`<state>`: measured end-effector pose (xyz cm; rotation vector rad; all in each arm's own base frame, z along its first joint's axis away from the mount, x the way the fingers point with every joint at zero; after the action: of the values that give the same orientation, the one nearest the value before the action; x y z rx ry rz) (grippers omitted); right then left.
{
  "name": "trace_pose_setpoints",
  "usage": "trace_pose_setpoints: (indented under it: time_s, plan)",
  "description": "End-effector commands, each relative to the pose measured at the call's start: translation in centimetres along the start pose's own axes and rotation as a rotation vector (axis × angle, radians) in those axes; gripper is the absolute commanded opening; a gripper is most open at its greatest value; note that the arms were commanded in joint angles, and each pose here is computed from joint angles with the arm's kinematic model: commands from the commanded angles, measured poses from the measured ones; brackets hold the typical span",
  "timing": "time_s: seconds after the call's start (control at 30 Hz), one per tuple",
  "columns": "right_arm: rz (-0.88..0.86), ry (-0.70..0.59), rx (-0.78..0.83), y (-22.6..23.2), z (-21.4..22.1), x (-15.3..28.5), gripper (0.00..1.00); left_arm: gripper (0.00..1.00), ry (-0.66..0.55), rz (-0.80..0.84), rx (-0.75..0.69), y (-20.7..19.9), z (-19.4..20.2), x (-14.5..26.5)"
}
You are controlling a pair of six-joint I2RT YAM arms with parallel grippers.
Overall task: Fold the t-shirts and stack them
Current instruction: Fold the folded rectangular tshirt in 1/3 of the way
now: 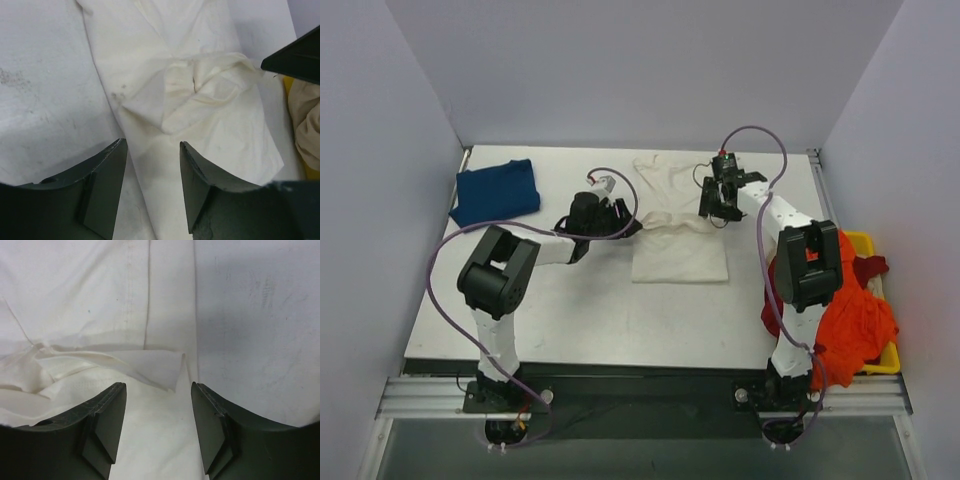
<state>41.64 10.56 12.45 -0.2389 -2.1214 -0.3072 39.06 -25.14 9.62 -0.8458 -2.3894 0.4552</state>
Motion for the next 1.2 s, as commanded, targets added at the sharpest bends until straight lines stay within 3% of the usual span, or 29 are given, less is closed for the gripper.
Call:
trace_pose_setpoints:
  time_s: [0.0,0.13,0.27,0.43,0.57,0.9,1.17]
  plan:
    - [-0.061,-0.066,0.010,0.2,-0.9,5.1,0.55,0.57,-0.095,-0.024,-0.152,-3.7,-1.7,2.5]
    - [-0.145,-0.044,0.037,1.1,1.5,7.0,0.56,0.57,-0.121,-0.080,-0.227,-6.8,0.6,4.1]
    - [-0.267,0.032,0.045,3.0,4.0,7.1,0.56,0.57,-0.145,0.025,-0.225,-10.2,2.9,4.5]
    - [-0.309,0.096,0.032,4.4,5.1,5.3,0.56,0.56,-0.120,0.088,-0.205,-10.8,6.5,3.1]
    - [-0.353,0.138,0.028,5.7,5.0,4.0,0.56,0.56,-0.165,0.154,-0.191,-11.5,7.7,2.0]
    - [-0.275,0.156,0.041,6.6,4.5,0.3,0.56,0.56,-0.092,0.104,-0.193,-10.2,11.2,2.2]
    - [-0.186,0.075,0.056,7.8,0.1,-1.4,0.56,0.55,-0.014,0.103,-0.180,-9.6,14.7,4.0]
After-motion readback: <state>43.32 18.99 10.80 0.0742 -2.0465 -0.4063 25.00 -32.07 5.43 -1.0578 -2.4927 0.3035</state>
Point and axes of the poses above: each gripper's point midway between its finger pads, its own x axis back along the fingers, its own y axis along the line the jaws close on, z = x × y, the point moved 7 cm from there along x, back along the fingers, and after that the axes turned 11 degrees about -x, right-handed, at the moved point
